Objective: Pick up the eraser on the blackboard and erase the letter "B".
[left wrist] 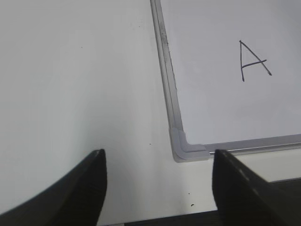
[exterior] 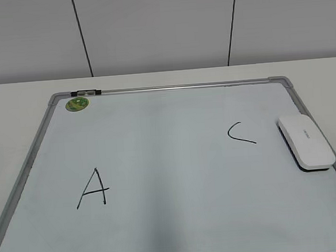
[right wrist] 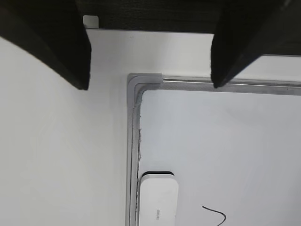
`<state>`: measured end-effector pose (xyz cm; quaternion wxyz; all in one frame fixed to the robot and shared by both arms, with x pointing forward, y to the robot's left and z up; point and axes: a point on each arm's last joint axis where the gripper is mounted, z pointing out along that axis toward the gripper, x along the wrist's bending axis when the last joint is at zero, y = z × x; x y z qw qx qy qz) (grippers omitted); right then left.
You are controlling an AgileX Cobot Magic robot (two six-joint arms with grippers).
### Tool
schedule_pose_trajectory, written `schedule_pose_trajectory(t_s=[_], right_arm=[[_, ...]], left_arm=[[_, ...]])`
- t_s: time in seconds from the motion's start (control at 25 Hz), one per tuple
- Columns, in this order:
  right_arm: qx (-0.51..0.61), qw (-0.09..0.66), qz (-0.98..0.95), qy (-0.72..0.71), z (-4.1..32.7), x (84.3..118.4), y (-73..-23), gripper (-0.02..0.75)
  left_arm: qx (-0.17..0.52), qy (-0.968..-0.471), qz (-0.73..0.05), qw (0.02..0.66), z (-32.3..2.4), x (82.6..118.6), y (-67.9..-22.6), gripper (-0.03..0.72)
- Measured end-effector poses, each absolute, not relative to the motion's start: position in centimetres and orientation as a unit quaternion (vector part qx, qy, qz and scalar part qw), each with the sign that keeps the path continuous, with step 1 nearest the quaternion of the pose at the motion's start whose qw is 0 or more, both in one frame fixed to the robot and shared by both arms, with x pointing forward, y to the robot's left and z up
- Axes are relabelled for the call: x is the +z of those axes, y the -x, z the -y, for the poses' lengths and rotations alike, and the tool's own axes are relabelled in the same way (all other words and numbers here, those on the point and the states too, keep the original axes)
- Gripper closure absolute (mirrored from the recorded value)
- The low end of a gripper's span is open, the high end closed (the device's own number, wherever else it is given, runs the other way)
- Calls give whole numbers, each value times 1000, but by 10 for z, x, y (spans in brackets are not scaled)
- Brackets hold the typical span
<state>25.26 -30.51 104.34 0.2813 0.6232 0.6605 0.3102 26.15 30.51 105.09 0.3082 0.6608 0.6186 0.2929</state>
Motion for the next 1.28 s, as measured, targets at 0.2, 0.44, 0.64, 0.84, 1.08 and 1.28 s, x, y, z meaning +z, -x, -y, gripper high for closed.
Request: schedule_pose_trajectory(t_s=[0.2,0.44,0.64,0.84,1.08,1.28], right_arm=[[310,281,-661,-623,305,1043,-252,150],[315,293,-644,-632,306,1044,-249,150],[316,332,-589,-666,308,1043,-238,151],[326,361,-555,-674,307,1043,-229,151],[328,362,-554,-674,307,1043,-228,151],[328,362,-554,-674,307,1043,-228,151]], left_arm=[[293,-661,-619,308,-305,1051,-262,174],[312,-641,-624,320,-307,1052,-254,174],[343,-607,-636,332,-308,1053,-243,175],[370,-578,-641,343,-309,1053,-233,188],[375,-570,-647,340,-309,1052,-232,193],[375,-570,-647,340,-309,1052,-232,193]])
